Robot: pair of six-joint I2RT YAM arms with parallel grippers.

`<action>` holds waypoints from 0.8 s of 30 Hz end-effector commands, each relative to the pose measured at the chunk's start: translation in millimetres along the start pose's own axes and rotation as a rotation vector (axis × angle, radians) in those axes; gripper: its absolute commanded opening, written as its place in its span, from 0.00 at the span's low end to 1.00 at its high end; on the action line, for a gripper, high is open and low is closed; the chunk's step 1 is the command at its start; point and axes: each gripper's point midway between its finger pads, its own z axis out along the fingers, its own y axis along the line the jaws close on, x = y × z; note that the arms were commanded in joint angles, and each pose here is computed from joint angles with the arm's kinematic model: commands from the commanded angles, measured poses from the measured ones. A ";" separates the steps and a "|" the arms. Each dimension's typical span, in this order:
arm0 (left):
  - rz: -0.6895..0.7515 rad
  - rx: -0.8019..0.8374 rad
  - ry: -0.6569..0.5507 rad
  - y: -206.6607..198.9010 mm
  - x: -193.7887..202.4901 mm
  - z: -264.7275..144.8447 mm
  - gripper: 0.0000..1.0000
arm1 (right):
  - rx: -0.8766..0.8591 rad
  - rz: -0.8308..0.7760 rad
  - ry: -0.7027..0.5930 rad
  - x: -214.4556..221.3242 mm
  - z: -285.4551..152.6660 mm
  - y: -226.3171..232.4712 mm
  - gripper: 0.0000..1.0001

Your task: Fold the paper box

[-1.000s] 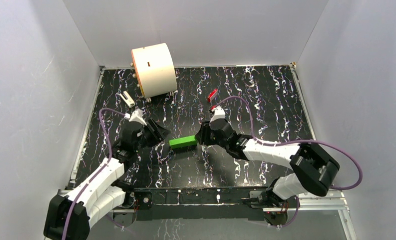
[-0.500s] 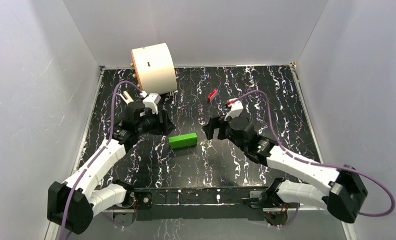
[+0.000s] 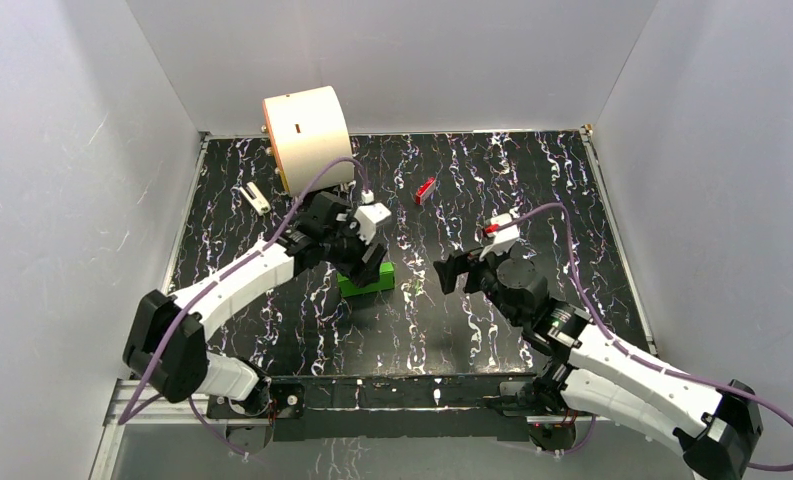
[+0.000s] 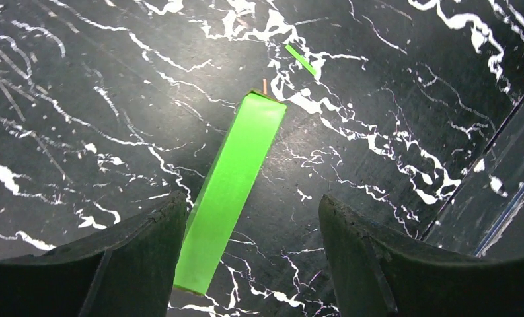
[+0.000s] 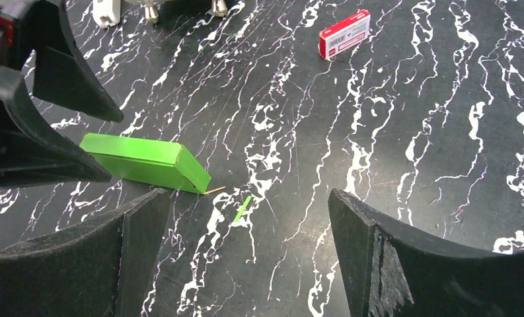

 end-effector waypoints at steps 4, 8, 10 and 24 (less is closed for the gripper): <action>0.199 0.079 0.077 -16.5 -4.7 11.2 0.71 | 0.033 -0.027 -0.069 -13.9 -8.5 -10.7 0.98; 0.216 0.042 0.133 -6.6 2.8 24.6 0.69 | 0.032 -0.031 -0.064 -10.6 -9.3 -11.6 0.99; 0.230 0.020 0.157 -0.5 6.1 29.3 0.68 | 0.034 -0.032 -0.066 -8.9 -9.4 -12.8 0.98; 0.449 0.048 0.178 -13.4 12.7 41.9 0.24 | 0.052 -0.035 -0.084 -8.1 -14.4 -19.6 0.99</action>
